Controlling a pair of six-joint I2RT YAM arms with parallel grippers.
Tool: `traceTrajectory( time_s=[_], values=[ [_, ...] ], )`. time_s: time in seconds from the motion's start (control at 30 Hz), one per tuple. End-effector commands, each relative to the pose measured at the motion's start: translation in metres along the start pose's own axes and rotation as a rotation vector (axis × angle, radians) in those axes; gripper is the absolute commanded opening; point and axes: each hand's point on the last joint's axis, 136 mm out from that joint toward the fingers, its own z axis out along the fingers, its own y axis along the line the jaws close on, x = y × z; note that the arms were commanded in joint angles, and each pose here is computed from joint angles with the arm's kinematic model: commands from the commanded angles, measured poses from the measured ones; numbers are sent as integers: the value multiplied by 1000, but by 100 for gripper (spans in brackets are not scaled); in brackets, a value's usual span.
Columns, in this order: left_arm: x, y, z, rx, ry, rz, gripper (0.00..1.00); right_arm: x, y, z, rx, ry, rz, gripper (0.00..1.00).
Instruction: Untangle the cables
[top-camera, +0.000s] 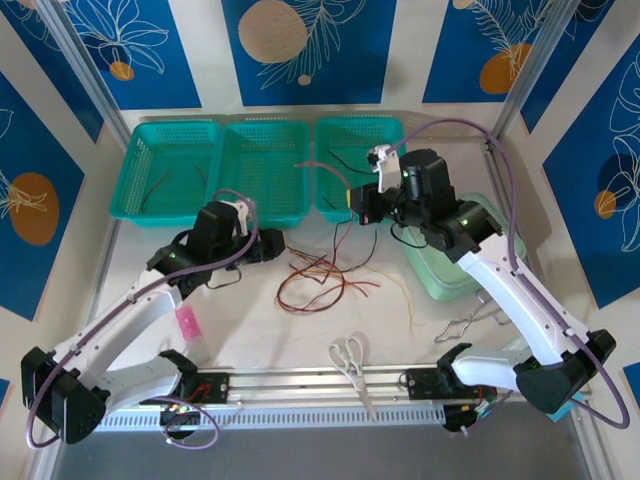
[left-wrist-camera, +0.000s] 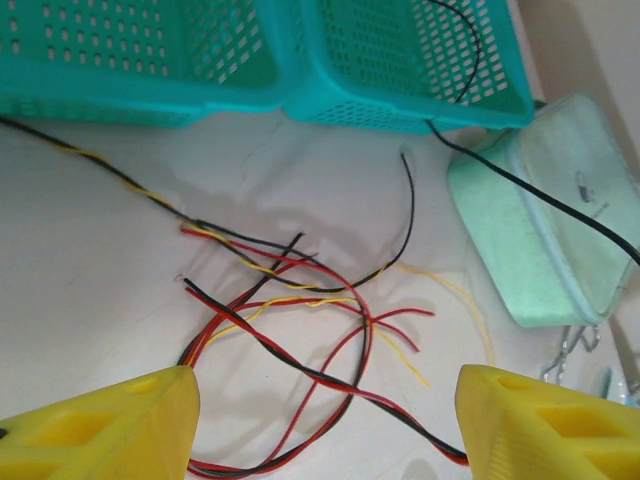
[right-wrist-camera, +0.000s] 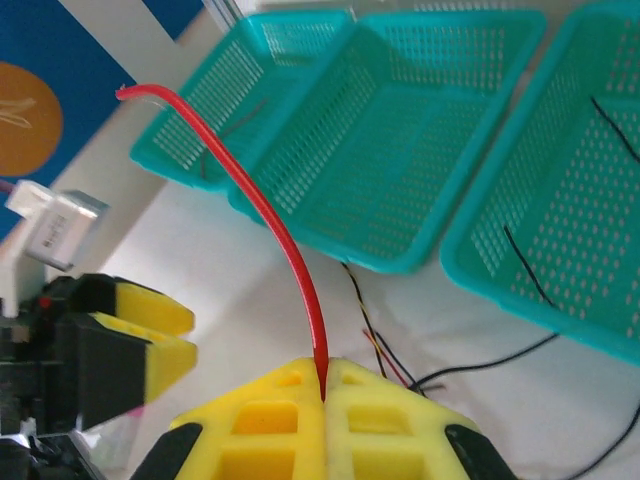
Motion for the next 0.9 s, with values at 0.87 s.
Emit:
traceTrajectory(
  time_s=[0.87],
  values=[
    [-62, -167, -40, 514, -163, 444, 63, -65, 23, -10, -152, -147, 74, 0]
  ],
)
